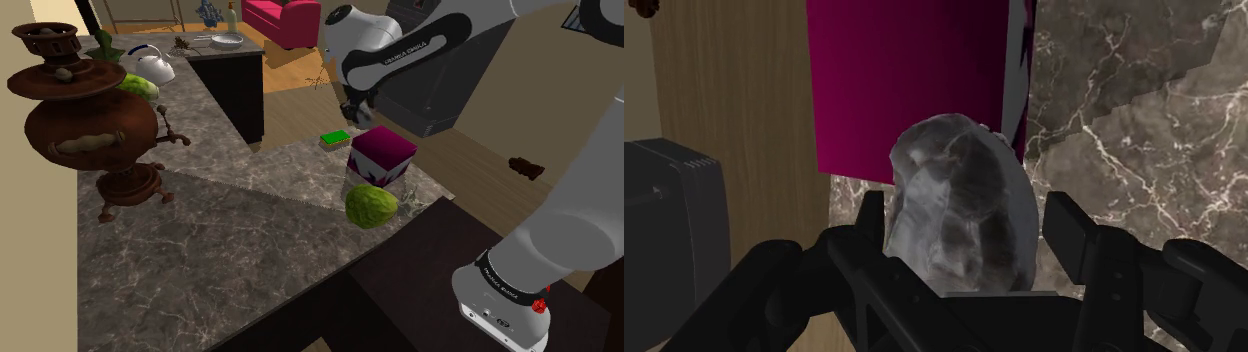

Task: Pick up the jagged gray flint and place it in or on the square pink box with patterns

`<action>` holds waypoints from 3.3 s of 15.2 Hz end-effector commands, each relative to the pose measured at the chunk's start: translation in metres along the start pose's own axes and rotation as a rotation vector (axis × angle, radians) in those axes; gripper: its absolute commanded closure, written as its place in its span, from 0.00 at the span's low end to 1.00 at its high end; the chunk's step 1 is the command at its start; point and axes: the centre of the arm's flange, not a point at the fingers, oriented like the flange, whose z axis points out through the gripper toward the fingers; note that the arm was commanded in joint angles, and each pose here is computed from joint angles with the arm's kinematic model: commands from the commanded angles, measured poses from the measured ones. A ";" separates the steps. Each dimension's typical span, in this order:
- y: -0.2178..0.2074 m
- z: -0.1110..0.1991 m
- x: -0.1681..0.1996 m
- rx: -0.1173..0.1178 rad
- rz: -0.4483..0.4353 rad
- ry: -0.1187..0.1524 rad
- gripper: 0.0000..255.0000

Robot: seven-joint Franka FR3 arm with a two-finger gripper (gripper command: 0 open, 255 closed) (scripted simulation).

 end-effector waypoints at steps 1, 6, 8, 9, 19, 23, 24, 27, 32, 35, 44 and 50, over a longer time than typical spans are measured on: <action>0.019 0.011 -0.013 0.001 -0.001 0.001 1.00; 0.071 0.040 -0.042 0.001 -0.001 0.001 1.00; 0.092 0.051 -0.053 0.001 -0.001 0.001 1.00; 0.103 0.057 -0.059 0.001 -0.001 0.001 1.00; 0.090 0.104 -0.062 0.001 -0.001 0.001 1.00; 0.079 0.122 -0.060 0.001 -0.001 0.001 1.00; 0.077 0.127 -0.060 0.001 -0.001 0.001 1.00; 0.071 0.136 -0.059 0.001 -0.001 0.001 1.00; 0.071 0.136 -0.059 0.001 -0.001 0.001 1.00; 0.071 0.136 -0.059 0.001 -0.001 0.001 0.00; 0.071 0.086 -0.059 0.001 -0.001 0.001 0.00; 0.071 0.086 -0.059 0.001 -0.001 0.001 0.00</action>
